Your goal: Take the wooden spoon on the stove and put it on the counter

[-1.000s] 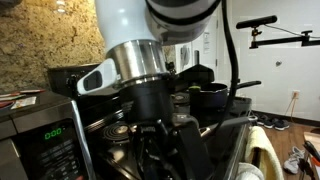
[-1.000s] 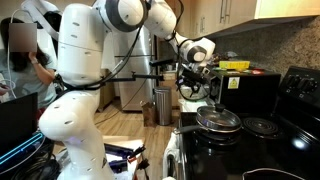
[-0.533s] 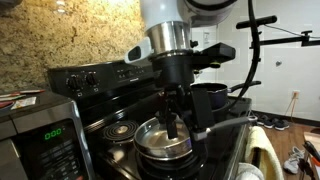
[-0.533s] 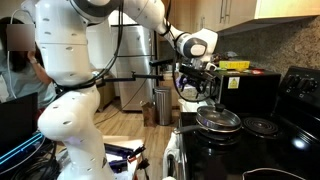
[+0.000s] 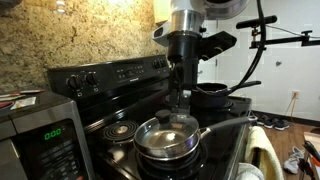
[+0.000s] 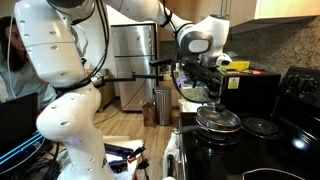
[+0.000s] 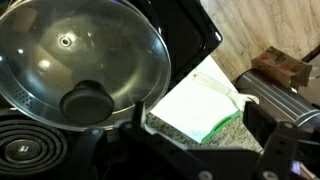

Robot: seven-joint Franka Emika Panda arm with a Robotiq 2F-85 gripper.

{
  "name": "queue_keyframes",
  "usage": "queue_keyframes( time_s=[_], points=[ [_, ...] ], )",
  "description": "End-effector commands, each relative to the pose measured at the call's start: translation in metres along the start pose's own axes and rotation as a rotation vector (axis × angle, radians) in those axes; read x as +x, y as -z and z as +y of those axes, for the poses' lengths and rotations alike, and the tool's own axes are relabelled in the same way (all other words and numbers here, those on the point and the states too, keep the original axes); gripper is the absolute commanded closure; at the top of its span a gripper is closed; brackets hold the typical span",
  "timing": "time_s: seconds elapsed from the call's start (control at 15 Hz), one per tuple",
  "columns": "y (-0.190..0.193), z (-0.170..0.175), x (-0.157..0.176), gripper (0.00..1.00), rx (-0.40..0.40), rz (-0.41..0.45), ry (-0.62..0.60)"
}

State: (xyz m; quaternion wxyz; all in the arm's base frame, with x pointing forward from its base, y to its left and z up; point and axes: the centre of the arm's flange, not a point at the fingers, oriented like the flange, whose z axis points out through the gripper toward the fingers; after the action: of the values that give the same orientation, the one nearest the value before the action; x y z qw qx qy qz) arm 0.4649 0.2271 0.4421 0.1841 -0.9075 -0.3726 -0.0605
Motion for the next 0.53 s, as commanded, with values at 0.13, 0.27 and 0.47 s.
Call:
queue_keyframes(
  time_s=[0.13,0.27,0.47],
  points=[
    [0.050,0.016,-0.022,0.00,-0.081,0.001,0.009],
    [0.058,0.021,-0.024,0.00,-0.142,-0.090,0.001],
    [0.063,0.026,-0.026,0.00,-0.190,-0.213,-0.024]
  ],
)
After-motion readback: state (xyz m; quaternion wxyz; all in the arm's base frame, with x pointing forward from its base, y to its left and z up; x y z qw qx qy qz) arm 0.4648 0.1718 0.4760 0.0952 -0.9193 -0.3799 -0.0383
